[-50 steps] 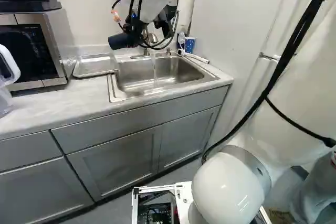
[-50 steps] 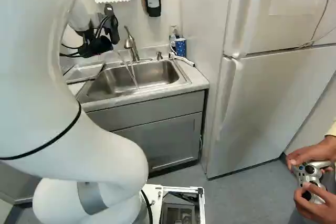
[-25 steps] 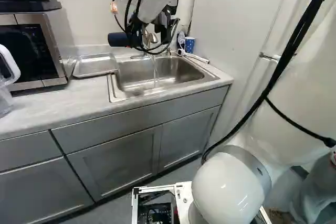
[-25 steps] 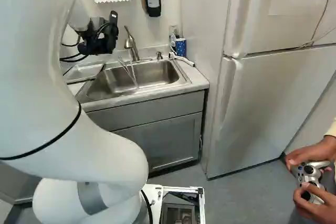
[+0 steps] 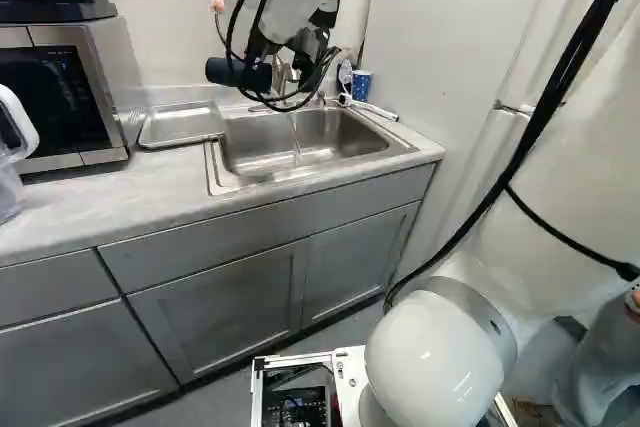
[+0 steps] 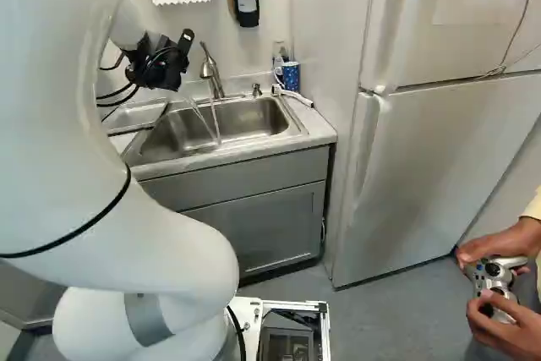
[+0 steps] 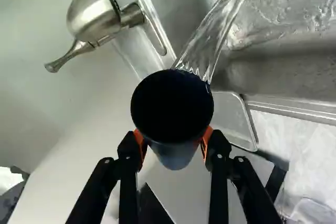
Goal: Rinse the cup and place it in the tray
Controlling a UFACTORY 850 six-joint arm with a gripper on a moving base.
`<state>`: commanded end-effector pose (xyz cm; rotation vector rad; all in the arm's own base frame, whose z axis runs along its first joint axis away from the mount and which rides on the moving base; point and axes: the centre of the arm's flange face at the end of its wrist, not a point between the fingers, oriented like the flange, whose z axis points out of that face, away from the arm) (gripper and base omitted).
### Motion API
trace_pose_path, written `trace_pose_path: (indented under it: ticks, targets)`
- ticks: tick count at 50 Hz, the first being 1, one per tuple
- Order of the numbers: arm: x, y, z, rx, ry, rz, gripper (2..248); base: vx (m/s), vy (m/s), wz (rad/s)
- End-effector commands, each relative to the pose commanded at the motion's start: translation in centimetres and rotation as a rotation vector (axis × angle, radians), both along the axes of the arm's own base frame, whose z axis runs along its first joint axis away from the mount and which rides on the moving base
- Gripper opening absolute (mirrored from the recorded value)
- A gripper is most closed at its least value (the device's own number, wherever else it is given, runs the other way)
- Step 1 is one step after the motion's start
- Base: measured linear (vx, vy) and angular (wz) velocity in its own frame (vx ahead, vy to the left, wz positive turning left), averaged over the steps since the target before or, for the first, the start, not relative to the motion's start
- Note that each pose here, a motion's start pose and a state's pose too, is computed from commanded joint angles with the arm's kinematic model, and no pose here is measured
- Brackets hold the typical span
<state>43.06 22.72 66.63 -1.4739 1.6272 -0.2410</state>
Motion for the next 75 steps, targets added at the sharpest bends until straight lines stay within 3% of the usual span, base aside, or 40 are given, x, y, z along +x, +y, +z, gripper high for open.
trace_pose_path:
  ticks: [75]
  targets:
    - [0.00, 0.00, 0.00, 0.000, 0.000, 0.000, 122, 0.000, 0.000, 0.000]
